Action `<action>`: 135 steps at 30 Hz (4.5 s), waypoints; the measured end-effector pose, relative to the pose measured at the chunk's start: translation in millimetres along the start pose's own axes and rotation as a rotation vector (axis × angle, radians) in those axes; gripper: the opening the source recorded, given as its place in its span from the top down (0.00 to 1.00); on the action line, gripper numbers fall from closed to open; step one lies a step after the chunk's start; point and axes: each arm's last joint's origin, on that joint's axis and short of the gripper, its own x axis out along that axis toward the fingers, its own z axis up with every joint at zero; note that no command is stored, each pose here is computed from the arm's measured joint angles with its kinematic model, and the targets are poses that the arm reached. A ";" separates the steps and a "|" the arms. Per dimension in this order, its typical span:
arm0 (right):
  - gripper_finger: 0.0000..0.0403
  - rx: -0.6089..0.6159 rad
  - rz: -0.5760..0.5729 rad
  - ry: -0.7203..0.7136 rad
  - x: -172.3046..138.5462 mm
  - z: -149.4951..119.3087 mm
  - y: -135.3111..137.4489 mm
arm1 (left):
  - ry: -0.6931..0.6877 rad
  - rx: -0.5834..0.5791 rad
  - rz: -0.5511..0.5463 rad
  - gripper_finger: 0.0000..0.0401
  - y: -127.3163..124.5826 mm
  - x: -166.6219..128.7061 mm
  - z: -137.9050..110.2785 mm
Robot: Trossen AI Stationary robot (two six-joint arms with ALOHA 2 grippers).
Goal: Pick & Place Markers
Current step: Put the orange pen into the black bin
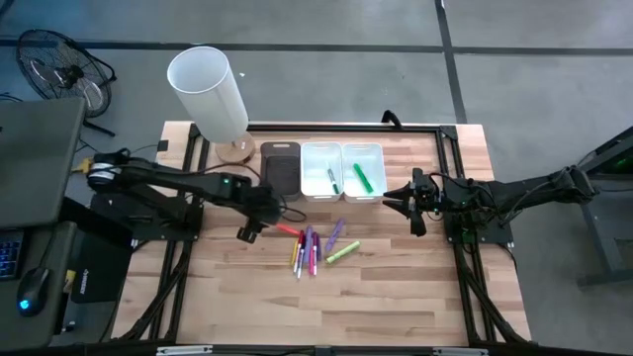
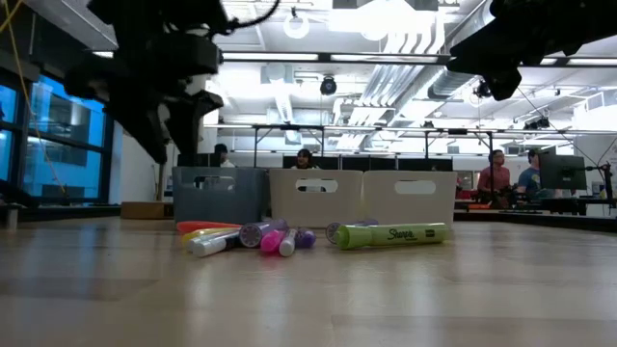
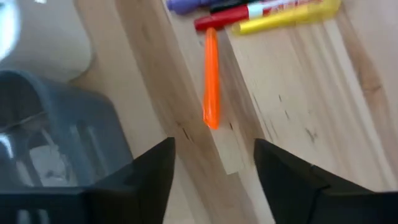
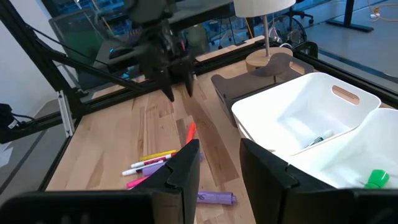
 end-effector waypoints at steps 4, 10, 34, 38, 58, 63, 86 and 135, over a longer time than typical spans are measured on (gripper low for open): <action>0.74 0.000 0.000 0.000 0.0 0.0 0.0 | 0.059 0.085 -0.026 0.34 1.4 18.1 4.5; 0.74 0.000 0.000 0.000 0.0 0.0 0.0 | 0.120 0.140 -0.040 0.30 5.2 43.6 14.3; 0.74 0.000 0.000 0.001 0.2 -0.1 0.1 | 0.187 -0.072 -0.035 0.30 13.9 87.7 38.3; 0.74 0.000 0.000 0.001 0.2 -0.1 0.0 | 0.174 -0.073 -0.049 0.30 11.2 87.8 40.0; 0.74 0.000 0.000 0.001 0.2 -0.1 0.0 | 0.202 -0.043 -0.107 0.50 -2.7 96.9 40.4; 0.74 0.000 0.000 0.001 0.2 -0.1 0.1 | 0.211 -0.038 -0.080 0.50 -4.6 96.9 41.0; 0.74 0.000 0.000 0.001 0.2 -0.1 0.0 | 0.208 0.235 -0.038 0.50 -17.6 92.4 46.5; 0.74 0.000 0.000 0.001 0.2 -0.1 0.0 | 0.279 0.142 -0.100 0.88 -37.8 86.2 46.8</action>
